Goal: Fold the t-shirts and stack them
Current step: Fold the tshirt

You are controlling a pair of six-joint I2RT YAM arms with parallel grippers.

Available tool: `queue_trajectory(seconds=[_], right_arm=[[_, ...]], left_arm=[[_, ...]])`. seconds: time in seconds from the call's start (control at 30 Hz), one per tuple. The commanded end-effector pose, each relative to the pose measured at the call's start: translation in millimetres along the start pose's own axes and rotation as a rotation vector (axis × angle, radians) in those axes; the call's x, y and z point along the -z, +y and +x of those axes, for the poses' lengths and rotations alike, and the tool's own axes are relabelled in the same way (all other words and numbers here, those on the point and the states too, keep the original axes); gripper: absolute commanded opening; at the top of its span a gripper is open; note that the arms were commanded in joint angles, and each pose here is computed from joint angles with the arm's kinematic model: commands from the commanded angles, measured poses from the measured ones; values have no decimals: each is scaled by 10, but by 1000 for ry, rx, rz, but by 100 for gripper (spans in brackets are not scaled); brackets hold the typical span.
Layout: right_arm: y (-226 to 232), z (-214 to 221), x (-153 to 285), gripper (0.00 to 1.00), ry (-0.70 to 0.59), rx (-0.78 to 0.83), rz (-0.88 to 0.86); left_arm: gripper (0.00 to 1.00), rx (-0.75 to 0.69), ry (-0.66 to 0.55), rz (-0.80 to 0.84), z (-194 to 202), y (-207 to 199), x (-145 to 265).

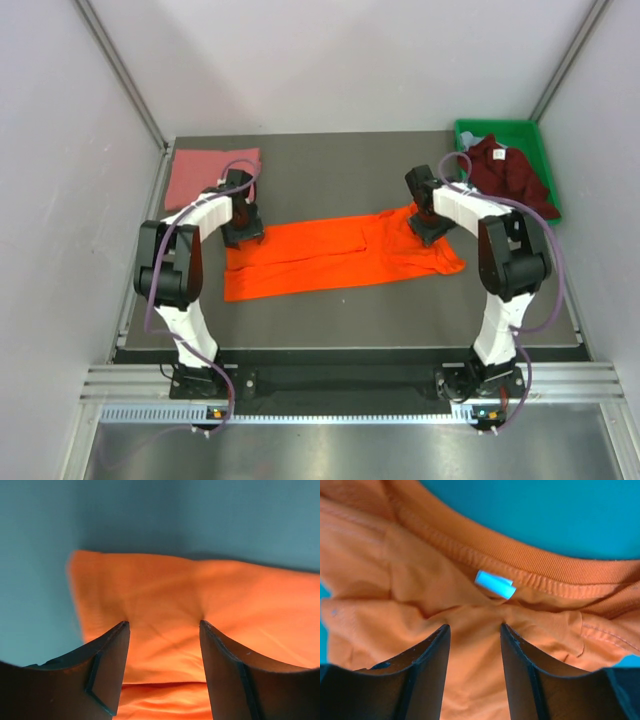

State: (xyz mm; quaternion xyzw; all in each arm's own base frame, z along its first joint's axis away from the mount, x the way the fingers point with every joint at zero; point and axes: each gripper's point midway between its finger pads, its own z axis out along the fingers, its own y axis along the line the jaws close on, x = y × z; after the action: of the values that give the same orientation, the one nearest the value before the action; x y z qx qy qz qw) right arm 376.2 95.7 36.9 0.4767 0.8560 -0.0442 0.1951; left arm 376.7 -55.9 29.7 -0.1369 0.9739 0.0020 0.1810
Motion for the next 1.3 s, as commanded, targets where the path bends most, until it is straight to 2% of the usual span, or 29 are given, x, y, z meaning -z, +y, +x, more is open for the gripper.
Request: queue_trajectory(seconds=[0.0, 0.2, 0.33, 0.63, 0.73, 0.9, 1.07, 1.27], right_arm=[[-72, -147, -166, 46, -70, -56, 55], [-248, -271, -354, 46, -81, -80, 68], [-83, -372, -321, 46, -101, -40, 18], [248, -487, -434, 43, -134, 89, -50], [409, -538, -444, 42, -146, 132, -84], [624, -651, -419, 42, -172, 202, -125], [804, -675, -351, 42, -169, 249, -187], [1057, -623, -81, 43, -150, 317, -340]], left_arm=[[63, 67, -20, -105, -11, 288, 20], [63, 91, 36, -139, 174, 410, -70], [63, 113, 46, -199, 279, 529, -99], [62, 217, 73, -137, 519, 481, -36], [62, 241, 59, -103, 497, 428, 57], [63, 235, -32, -77, 152, 369, 357], [64, 173, -130, -222, -113, 685, 435], [60, 58, -108, -75, -168, 522, 296]])
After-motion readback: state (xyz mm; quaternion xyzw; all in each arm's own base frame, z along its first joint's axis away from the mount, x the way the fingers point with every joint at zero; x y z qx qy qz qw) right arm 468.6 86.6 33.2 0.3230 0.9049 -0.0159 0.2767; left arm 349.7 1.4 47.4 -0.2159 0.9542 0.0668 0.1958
